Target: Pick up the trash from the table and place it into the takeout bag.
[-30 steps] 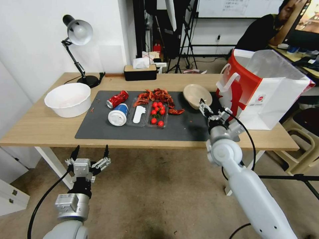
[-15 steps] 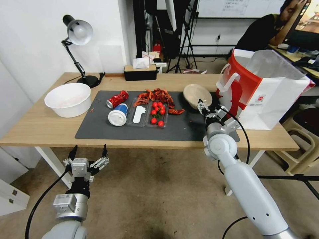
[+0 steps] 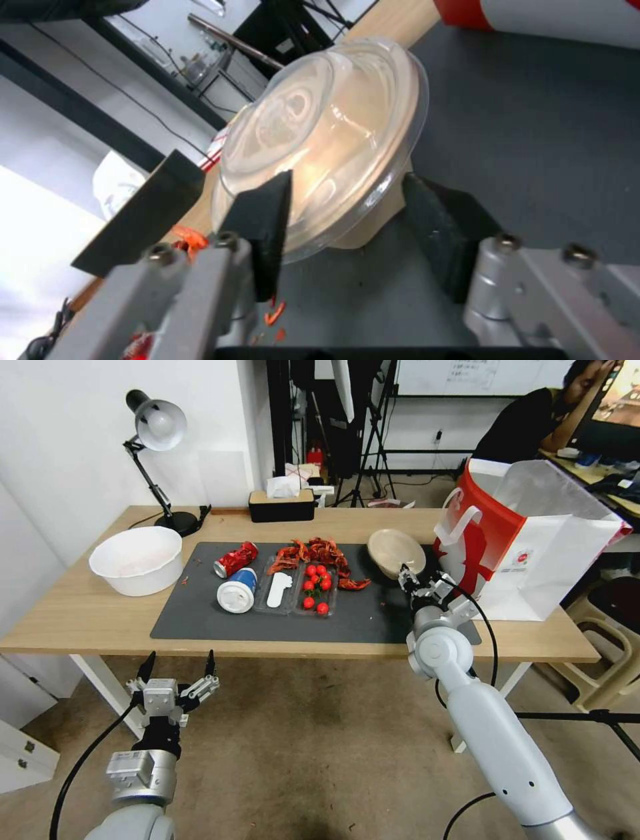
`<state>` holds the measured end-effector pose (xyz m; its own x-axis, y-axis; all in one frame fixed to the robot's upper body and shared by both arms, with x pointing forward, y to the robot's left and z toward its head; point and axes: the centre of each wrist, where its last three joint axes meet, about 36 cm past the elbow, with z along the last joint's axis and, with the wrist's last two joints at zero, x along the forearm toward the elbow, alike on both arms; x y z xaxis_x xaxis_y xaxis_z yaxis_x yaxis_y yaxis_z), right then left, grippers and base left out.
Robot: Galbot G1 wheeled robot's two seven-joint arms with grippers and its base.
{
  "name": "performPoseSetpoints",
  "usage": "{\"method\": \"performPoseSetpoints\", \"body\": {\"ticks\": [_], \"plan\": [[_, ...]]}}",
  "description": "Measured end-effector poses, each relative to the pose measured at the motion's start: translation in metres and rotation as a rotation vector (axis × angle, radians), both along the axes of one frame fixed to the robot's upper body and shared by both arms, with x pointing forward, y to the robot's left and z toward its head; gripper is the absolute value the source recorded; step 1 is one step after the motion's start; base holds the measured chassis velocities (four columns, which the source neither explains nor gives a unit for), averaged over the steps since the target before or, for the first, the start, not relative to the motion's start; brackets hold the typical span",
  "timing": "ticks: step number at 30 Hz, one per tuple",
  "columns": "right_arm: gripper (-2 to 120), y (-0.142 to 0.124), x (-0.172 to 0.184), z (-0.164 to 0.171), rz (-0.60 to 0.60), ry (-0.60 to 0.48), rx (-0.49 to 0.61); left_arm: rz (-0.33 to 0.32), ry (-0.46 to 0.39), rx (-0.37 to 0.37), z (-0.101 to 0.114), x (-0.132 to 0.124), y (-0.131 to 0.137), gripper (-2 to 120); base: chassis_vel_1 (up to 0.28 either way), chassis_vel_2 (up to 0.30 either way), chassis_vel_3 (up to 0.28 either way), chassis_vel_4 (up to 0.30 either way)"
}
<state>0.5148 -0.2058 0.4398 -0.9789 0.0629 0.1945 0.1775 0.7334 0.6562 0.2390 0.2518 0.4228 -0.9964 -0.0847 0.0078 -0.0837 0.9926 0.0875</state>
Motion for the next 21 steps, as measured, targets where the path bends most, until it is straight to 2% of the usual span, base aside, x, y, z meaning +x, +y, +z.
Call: {"method": "performPoseSetpoints", "body": {"ticks": [3,6,7,11,14,21], "plan": [[37,0.0009,0.0002,-0.0013,0.001,0.004,-0.001,0.0,-0.001,0.0,0.0,-0.0001,0.0,100,0.0,0.0,0.0,0.0],[22,0.0017,0.0,-0.0019,0.002,0.006,-0.002,0.001,-0.001,0.0,0.0,0.0,0.0,100,0.0,0.0,0.0,0.0],[22,0.0017,0.0,-0.0019,0.002,0.006,-0.002,0.001,-0.001,0.0,0.0,0.0,0.0,100,0.0,0.0,0.0,0.0],[6,0.0015,-0.0001,-0.0024,0.003,0.005,-0.004,0.0,-0.003,-0.001,-0.0001,0.0004,-0.0004,100,0.0,0.0,0.0,0.0],[0,0.0013,-0.0003,-0.0028,0.003,0.005,-0.006,0.0,-0.003,-0.001,-0.0005,0.0005,-0.0005,100,0.0,0.0,0.0,0.0],[0,0.0007,-0.0013,-0.003,0.003,0.002,-0.012,0.0,-0.004,-0.001,-0.0011,0.0006,-0.0002,100,0.0,0.0,0.0,0.0]]}}
